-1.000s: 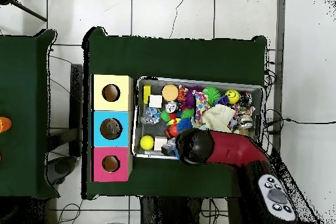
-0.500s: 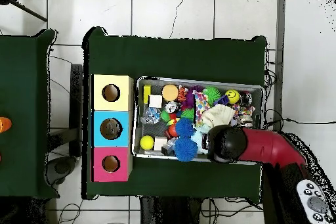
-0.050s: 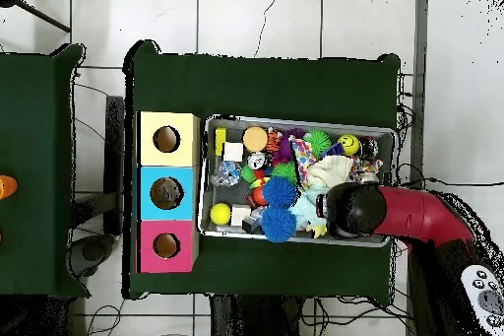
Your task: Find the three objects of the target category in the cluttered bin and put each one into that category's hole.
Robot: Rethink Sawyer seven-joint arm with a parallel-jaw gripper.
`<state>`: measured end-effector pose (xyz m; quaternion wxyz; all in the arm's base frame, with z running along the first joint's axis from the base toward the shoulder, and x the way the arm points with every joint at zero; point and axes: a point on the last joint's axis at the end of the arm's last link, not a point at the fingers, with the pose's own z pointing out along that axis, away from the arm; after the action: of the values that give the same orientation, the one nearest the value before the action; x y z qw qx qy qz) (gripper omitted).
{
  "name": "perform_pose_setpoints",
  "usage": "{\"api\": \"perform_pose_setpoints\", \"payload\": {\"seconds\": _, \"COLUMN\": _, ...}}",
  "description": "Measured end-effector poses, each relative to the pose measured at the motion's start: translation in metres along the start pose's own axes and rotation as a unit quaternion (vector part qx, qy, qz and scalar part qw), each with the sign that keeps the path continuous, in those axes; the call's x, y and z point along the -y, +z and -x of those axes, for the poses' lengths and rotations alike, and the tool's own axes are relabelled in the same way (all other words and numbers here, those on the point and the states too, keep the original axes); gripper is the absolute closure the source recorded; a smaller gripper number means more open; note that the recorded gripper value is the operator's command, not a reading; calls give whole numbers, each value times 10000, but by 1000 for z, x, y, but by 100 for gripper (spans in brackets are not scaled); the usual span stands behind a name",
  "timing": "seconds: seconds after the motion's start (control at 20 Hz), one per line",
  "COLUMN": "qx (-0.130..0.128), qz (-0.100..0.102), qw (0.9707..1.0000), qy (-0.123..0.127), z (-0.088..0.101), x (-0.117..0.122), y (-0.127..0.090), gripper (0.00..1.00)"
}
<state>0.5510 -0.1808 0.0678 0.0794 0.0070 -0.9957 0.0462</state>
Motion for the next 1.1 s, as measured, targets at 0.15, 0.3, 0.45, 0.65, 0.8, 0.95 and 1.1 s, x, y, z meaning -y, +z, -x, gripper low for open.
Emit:
{"api": "perform_pose_setpoints", "payload": {"seconds": 0.15, "qx": 13, "qz": -20, "qw": 9999, "qy": -108, "z": 1, "x": -3, "y": 3, "gripper": 100}}
{"api": "perform_pose_setpoints", "payload": {"seconds": 0.3, "qx": 36, "qz": -10, "qw": 9998, "qy": -189, "z": 3, "x": -6, "y": 4, "gripper": 100}}
{"api": "perform_pose_setpoints", "payload": {"seconds": 0.45, "qx": 85, "qz": 46, "qw": 9996, "qy": -269, "z": 7, "x": -9, "y": 7, "gripper": 0}}
{"api": "perform_pose_setpoints", "payload": {"seconds": 0.65, "qx": 96, "qz": 73, "qw": 9995, "qy": -291, "z": 7, "x": -9, "y": 9, "gripper": 0}}
{"api": "perform_pose_setpoints", "payload": {"seconds": 0.8, "qx": 123, "qz": 113, "qw": 9994, "qy": -301, "z": 8, "x": -6, "y": 11, "gripper": 0}}
{"api": "perform_pose_setpoints", "payload": {"seconds": 0.95, "qx": 152, "qz": 129, "qw": 9993, "qy": -316, "z": 9, "x": -4, "y": 12, "gripper": 0}}
{"api": "perform_pose_setpoints", "payload": {"seconds": 1.1, "qx": 189, "qz": 120, "qw": 9991, "qy": -370, "z": 10, "x": -3, "y": 12, "gripper": 0}}
